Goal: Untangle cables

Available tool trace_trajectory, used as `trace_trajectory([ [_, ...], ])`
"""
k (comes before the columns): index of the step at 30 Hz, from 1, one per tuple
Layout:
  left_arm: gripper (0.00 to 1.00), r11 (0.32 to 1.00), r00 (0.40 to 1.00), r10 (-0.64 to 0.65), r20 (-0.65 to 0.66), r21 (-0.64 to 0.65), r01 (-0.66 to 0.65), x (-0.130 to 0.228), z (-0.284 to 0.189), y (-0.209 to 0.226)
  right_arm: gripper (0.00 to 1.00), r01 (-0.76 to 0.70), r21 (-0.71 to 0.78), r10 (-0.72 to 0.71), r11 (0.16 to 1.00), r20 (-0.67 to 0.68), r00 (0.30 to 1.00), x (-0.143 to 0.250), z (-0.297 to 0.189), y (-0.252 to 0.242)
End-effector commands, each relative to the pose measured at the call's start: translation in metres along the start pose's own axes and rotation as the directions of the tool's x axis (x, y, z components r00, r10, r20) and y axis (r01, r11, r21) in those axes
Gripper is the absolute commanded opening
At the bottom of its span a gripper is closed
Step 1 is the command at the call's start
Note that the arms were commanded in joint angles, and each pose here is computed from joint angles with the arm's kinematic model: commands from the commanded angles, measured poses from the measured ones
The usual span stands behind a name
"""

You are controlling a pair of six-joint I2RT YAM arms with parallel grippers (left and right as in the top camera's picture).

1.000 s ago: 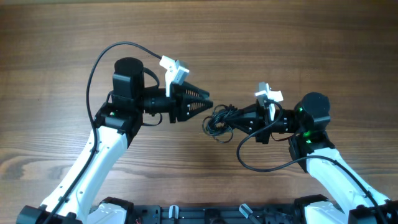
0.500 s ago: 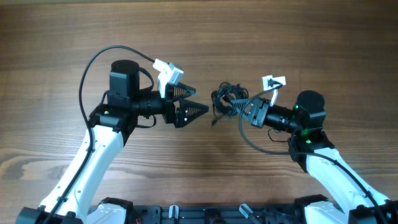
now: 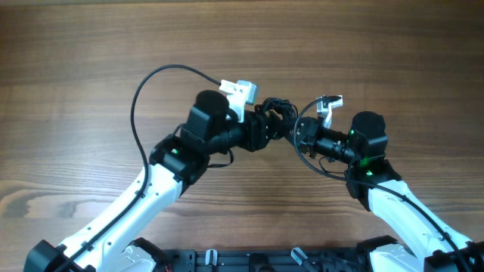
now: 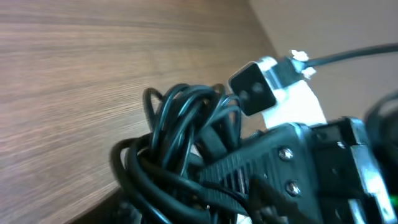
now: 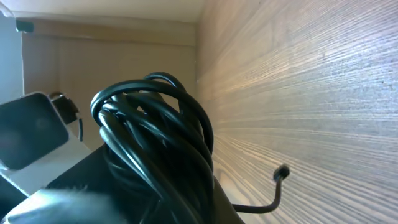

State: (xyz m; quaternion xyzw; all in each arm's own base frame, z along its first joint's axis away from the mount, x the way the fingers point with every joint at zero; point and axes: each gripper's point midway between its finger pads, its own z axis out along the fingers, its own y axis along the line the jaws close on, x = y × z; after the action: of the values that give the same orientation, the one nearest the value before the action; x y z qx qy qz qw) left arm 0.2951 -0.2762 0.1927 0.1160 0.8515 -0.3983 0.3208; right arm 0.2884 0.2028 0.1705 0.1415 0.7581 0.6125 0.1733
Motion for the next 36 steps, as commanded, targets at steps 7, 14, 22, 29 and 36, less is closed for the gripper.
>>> trace_trajectory([
  [7,0.04,0.982,0.989,-0.064,0.130,-0.171,0.086,-0.029,-0.003,0.047,0.68,0.296,0.050,-0.299,0.954,0.085,0.950,-0.021,-0.003,-0.004],
  [14,0.04,0.921,0.989,0.144,-0.028,0.370,-0.124,-0.018,-0.052,0.007,0.71,0.678,-0.198,-0.691,0.708,0.000,0.723,-0.005,-0.039,0.024],
  [22,0.04,0.893,0.961,0.210,-0.180,0.436,-0.113,0.035,-0.016,-0.025,0.58,0.628,-0.292,-0.674,0.721,-0.083,0.734,0.017,-0.044,0.025],
  [29,0.05,0.901,0.957,0.226,-0.183,0.414,-0.133,0.039,-0.009,-0.028,0.24,0.612,-0.348,-0.681,0.711,-0.120,0.723,0.028,-0.048,0.028],
  [36,0.05,0.893,0.963,0.232,-0.134,0.422,-0.157,0.028,-0.008,-0.032,0.23,0.609,-0.355,-0.681,0.709,-0.125,0.721,0.029,-0.048,0.028],
])
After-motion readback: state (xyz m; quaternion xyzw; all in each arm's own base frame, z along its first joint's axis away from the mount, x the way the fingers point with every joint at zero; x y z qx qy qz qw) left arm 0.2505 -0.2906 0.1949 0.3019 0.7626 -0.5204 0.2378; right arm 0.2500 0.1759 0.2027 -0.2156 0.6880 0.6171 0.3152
